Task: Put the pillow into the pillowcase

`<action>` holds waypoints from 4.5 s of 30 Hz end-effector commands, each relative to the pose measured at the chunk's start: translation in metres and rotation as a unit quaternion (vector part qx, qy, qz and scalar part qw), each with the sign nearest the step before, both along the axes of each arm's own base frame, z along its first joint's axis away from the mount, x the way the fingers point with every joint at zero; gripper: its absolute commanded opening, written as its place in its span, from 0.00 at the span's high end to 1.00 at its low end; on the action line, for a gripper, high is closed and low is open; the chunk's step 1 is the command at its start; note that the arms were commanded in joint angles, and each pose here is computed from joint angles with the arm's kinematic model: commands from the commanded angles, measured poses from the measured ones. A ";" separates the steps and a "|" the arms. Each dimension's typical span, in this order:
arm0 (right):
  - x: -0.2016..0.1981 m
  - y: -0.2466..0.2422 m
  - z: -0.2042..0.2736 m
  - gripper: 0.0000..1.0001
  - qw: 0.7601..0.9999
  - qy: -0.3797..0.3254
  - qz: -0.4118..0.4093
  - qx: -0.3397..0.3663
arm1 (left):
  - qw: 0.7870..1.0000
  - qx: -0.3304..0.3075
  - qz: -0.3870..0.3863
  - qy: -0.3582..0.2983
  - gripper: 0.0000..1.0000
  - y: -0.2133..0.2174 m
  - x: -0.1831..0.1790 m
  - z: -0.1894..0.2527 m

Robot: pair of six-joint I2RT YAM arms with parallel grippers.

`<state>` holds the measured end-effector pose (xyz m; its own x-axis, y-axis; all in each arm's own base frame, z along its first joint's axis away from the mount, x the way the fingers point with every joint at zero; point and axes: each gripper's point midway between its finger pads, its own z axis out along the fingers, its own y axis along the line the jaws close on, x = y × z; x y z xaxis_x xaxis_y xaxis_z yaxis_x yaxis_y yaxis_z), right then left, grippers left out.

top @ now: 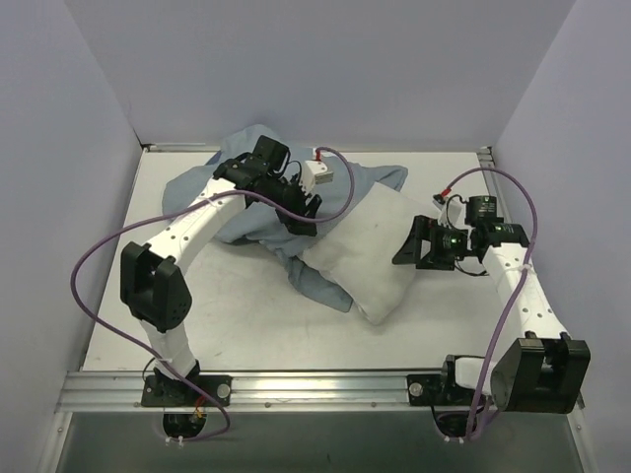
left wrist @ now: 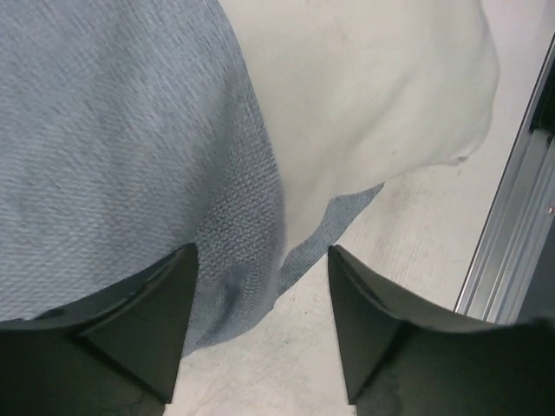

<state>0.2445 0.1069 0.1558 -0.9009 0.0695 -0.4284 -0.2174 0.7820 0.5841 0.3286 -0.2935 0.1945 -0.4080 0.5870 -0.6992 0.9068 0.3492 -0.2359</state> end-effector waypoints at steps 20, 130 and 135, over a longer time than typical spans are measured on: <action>0.067 -0.023 -0.044 0.18 0.962 0.150 -0.168 0.157 | 0.909 0.220 0.162 -0.315 0.29 -0.065 0.110 0.022; 0.112 0.118 0.052 0.91 0.943 -0.104 0.261 -0.179 | 0.918 -0.203 0.314 0.134 0.96 0.015 0.047 -0.043; 0.115 0.115 0.045 1.00 0.943 -0.085 0.254 -0.197 | 0.912 -0.222 0.315 0.141 1.00 0.012 0.044 -0.039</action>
<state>0.3734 0.2251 0.1993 -0.6422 -0.5614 -0.5218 -0.7108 0.6910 0.1313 0.3708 -0.2727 0.1443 -0.7808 -0.1041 -0.6160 0.4250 0.6342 -0.6459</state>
